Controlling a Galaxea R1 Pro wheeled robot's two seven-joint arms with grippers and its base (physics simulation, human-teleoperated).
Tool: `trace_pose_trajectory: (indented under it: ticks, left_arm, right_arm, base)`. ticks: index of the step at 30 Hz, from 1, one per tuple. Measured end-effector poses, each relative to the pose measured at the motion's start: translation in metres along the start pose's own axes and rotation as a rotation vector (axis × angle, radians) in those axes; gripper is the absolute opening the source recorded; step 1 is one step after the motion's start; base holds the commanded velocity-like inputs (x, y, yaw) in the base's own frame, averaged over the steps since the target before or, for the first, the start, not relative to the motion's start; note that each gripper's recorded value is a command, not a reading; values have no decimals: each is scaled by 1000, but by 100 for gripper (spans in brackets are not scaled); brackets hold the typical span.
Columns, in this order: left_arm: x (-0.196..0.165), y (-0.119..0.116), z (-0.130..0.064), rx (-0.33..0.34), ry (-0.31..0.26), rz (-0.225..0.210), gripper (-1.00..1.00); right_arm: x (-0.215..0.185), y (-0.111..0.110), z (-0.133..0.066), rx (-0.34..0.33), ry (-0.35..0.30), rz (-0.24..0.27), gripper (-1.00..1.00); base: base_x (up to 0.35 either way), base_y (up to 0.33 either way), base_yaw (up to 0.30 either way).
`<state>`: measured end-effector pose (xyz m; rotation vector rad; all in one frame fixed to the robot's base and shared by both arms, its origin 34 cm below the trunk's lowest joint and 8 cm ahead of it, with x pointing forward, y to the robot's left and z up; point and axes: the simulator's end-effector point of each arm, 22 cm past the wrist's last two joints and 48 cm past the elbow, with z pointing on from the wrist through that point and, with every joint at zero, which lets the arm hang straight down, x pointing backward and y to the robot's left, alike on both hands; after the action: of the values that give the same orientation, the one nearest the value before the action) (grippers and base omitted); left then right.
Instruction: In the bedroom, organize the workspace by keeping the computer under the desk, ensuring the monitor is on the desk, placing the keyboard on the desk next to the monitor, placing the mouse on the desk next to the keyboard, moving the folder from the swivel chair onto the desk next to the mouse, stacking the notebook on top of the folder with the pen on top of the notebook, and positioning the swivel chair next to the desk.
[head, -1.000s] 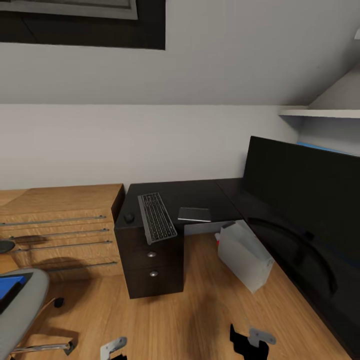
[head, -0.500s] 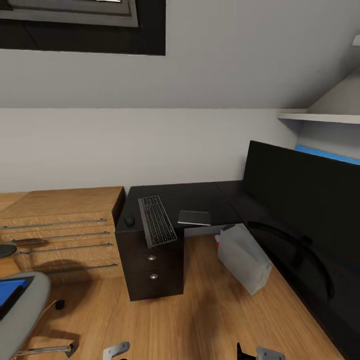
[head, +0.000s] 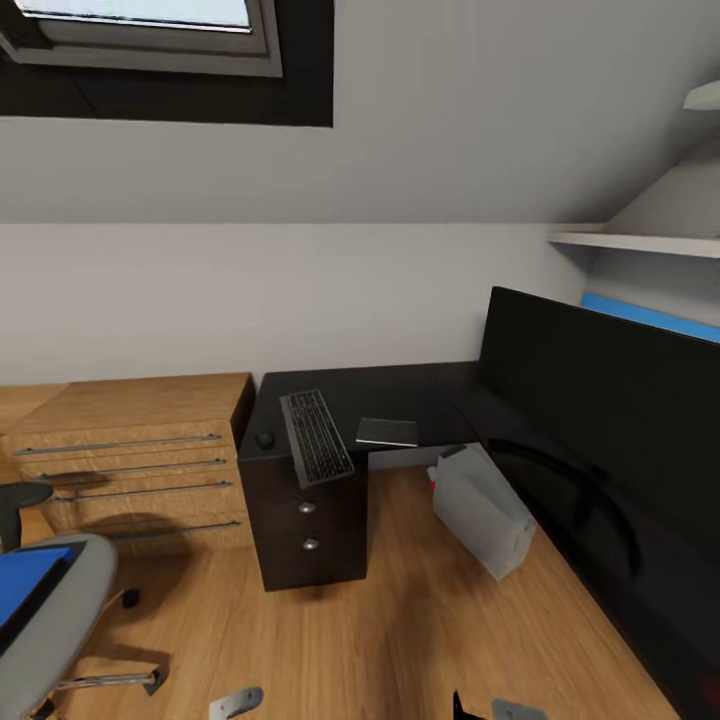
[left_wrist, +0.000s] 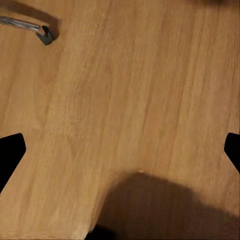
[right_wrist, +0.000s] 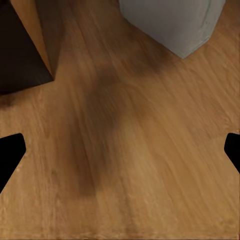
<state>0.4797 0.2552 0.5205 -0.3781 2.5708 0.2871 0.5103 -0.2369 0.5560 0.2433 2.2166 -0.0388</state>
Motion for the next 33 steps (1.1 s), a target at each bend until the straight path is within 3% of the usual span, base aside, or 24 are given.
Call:
trace_pose_trajectory:
  ticks: [7, 22, 33]
  left_arm:
    - [-5, 1, -10, 0, 6, 2, 100]
    - [-16, 7, -30, -5, 11, -4, 100]
    - [-24, 11, -43, -8, 11, -5, 100]
  right_arm:
    - [-8, 3, -8, -1, 1, 5, 100]
    - [-27, 4, -23, -2, 0, 5, 100]
    - [-44, 6, -34, -1, -21, 7, 100]
  base:
    - [-218, 0, 0]
    - [-23, -4, 5]
    - [-152, -219, 222]
